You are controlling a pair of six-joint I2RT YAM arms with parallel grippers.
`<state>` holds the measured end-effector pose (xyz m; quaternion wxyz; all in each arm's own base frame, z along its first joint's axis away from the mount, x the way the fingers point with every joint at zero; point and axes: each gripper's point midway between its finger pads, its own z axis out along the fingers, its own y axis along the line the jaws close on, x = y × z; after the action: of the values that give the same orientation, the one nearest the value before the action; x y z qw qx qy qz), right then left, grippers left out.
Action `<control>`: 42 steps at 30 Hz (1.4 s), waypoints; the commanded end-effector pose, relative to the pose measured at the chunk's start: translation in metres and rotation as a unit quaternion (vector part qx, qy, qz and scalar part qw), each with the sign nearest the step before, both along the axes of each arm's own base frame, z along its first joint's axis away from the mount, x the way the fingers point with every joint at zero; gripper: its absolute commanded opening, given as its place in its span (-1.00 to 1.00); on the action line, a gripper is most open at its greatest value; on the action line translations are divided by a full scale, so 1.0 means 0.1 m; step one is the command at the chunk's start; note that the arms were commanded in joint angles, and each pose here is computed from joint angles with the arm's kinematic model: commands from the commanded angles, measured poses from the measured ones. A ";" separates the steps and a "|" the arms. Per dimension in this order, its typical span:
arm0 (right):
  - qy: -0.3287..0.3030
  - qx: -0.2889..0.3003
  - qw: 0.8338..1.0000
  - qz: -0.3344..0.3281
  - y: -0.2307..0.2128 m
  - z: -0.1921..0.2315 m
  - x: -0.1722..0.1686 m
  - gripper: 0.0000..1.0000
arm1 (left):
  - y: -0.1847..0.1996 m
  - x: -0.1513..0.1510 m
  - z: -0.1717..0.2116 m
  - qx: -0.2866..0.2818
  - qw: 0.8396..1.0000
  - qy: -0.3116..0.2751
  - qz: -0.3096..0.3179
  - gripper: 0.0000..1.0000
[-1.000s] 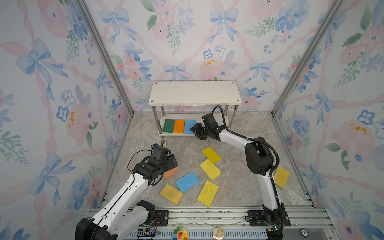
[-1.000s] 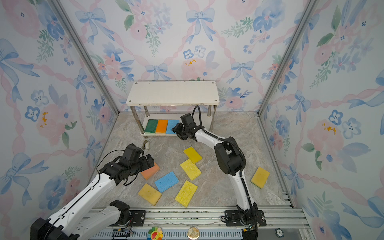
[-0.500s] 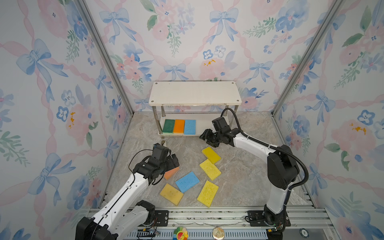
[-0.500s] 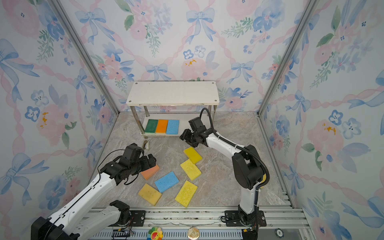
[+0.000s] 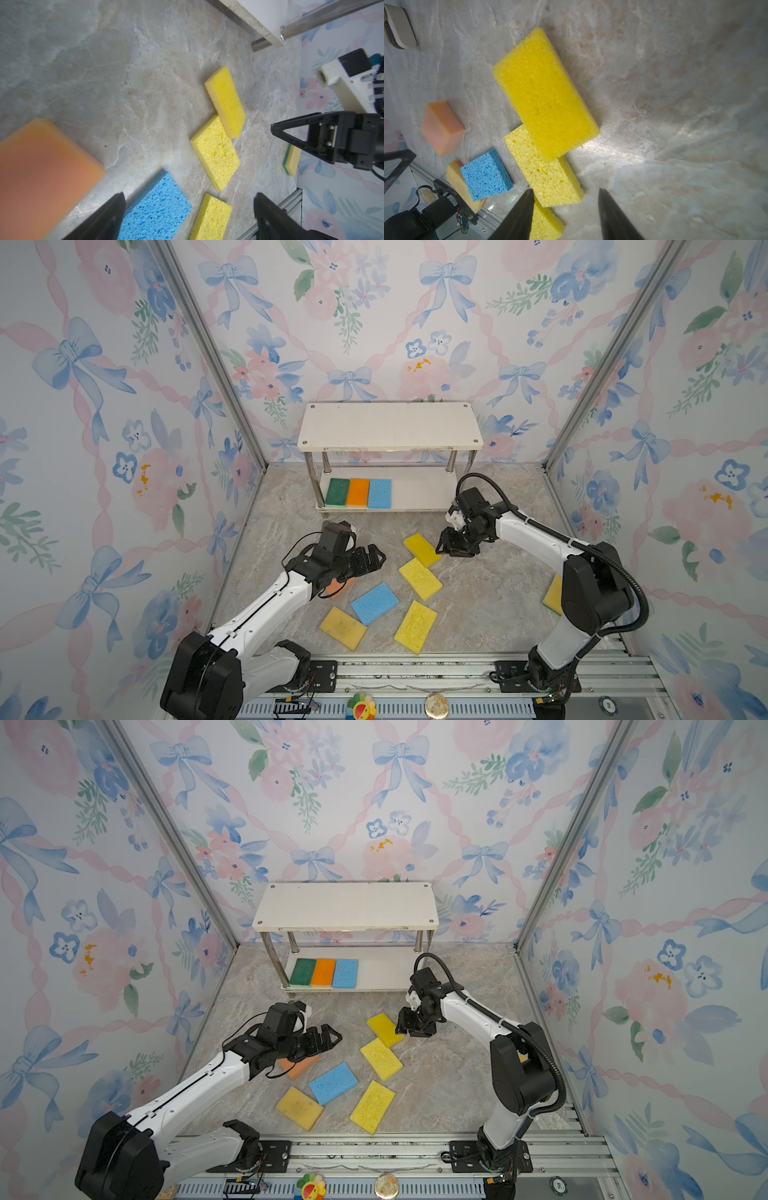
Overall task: Place and organize the cleaning sponges onto the shelf
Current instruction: 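Move the right gripper down and grasp the thick yellow sponge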
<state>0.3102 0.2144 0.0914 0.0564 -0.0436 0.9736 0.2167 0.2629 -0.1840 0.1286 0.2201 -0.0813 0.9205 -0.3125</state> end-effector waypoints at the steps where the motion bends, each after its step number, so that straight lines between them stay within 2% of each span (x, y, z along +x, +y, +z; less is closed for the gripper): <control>1: -0.005 0.002 0.999 0.039 -0.01 -0.12 0.06 0.04 | -0.17 0.01 0.05 -0.039 0.999 -0.002 -0.017 0.96; 9: 0.007 0.022 0.999 0.043 0.09 -0.32 0.25 0.01 | -0.15 0.03 0.07 -0.042 0.999 -0.002 -0.003 0.96; 10: 0.011 0.025 0.999 0.045 0.11 -0.34 0.26 0.01 | -0.12 -0.04 -0.05 -0.036 0.999 0.010 -0.001 0.96; 22: 0.031 0.036 0.998 0.046 0.11 -0.56 0.31 -0.10 | -0.05 -0.09 -0.13 -0.033 0.999 0.020 0.018 0.96; 27: 0.038 0.036 0.998 0.035 0.09 -0.66 0.25 -0.27 | -0.04 -0.10 -0.18 -0.031 0.999 0.028 0.018 0.96; 35: 0.030 0.043 0.999 0.011 0.06 -0.65 0.20 -0.73 | -0.06 -0.11 -0.21 -0.030 0.999 0.035 0.015 0.96; 38: 0.016 0.049 0.999 -0.004 0.05 -0.56 0.21 -0.86 | -0.07 -0.09 -0.20 -0.031 0.999 0.033 0.013 0.96; 42: -0.010 0.063 0.997 -0.035 0.02 -0.32 0.21 -0.92 | -0.12 -0.03 -0.12 -0.041 0.999 0.020 0.007 0.96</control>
<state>0.3261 0.2199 0.0371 0.0436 -0.0322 0.9617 0.2687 0.2545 -0.1906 0.1101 0.1930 -0.1112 0.9151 -0.3362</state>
